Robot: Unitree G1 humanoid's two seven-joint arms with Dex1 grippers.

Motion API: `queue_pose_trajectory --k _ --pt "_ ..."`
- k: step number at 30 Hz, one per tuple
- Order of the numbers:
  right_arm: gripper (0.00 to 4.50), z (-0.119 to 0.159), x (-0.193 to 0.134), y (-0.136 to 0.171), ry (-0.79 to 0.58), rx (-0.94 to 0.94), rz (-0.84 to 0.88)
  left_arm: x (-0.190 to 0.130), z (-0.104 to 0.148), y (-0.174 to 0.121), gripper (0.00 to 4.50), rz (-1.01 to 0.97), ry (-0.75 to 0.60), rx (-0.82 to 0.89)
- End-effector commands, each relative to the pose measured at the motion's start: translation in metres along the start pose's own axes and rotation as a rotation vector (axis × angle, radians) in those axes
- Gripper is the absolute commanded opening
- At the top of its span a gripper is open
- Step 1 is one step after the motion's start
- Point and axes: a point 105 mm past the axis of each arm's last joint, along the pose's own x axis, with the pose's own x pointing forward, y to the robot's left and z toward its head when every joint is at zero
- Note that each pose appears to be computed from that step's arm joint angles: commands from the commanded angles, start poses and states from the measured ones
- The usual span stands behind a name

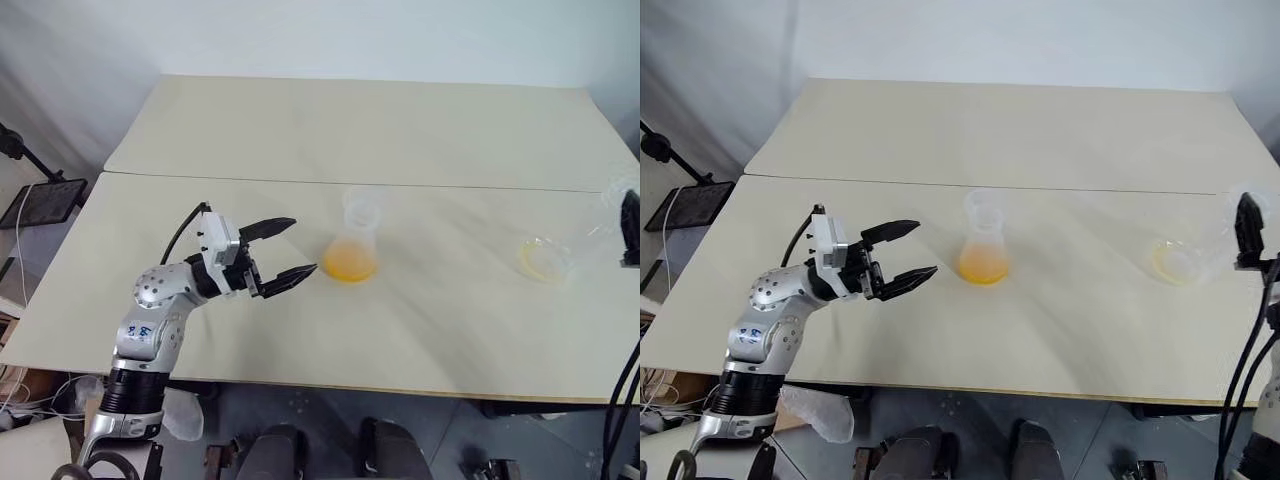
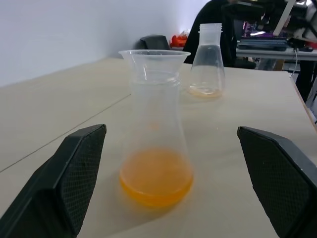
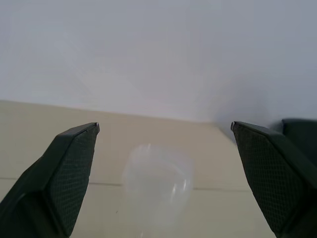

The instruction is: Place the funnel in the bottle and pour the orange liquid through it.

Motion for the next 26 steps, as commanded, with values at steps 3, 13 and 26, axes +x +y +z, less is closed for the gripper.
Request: queue_pose_trajectory --k 3,13,26 --pt "4.48 0.055 0.000 0.061 -0.129 -0.052 0.374 -0.018 0.004 0.002 4.50 -0.033 0.044 -0.036" --pt "4.48 0.014 -0.065 0.144 0.127 0.037 0.938 -0.056 -0.001 0.013 4.50 0.030 0.107 -0.074" --pt "4.48 -0.022 -0.072 0.120 0.153 0.028 1.019 -0.082 -0.017 0.010 4.50 0.102 0.218 0.023"
